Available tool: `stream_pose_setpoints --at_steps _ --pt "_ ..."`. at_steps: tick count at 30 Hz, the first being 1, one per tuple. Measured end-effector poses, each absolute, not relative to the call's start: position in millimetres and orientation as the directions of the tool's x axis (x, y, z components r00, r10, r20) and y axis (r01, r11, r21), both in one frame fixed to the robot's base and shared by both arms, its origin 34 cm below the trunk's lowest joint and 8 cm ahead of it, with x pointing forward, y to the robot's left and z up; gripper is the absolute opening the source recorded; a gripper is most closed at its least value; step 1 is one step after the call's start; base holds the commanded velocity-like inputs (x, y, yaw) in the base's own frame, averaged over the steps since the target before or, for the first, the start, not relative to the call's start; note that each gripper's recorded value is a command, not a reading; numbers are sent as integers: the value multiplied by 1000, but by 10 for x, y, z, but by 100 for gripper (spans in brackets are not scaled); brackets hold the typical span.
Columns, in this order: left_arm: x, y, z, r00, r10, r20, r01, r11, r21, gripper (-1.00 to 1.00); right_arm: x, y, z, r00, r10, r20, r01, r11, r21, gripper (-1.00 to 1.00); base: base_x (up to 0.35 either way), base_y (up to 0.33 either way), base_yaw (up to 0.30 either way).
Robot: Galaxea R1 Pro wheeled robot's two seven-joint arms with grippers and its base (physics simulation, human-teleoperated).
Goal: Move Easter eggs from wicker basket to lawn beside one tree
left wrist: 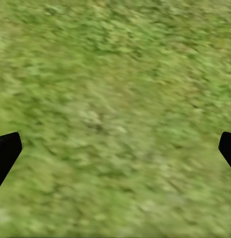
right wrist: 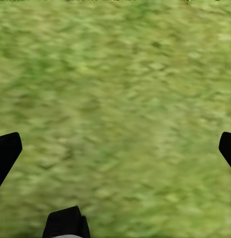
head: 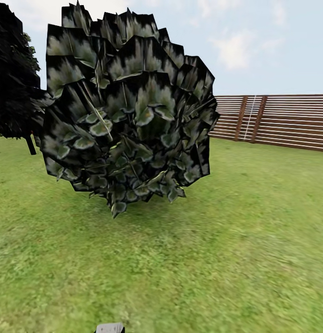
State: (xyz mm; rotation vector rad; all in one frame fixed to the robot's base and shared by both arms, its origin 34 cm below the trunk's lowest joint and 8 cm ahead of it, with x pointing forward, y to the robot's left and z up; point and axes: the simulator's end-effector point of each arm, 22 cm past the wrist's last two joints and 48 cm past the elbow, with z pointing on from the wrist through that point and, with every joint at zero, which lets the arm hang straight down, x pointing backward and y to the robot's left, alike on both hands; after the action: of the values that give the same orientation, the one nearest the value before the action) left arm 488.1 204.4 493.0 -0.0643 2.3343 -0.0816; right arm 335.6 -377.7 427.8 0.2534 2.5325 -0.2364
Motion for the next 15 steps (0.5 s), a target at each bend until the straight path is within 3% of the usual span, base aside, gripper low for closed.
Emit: stream_pose_setpoints --at_steps 9,15 --pt "4865 2043 4909 -696 -72 -714 -22 997 -79 100 3328 -3777 4261 -820 129 -557 230 966 -115 100 4 6 250" --pt "4853 2046 4896 -699 -72 -711 -23 997 -79 100 3313 -3778 4254 -823 129 -554 230 966 -116 100 110 167 266"
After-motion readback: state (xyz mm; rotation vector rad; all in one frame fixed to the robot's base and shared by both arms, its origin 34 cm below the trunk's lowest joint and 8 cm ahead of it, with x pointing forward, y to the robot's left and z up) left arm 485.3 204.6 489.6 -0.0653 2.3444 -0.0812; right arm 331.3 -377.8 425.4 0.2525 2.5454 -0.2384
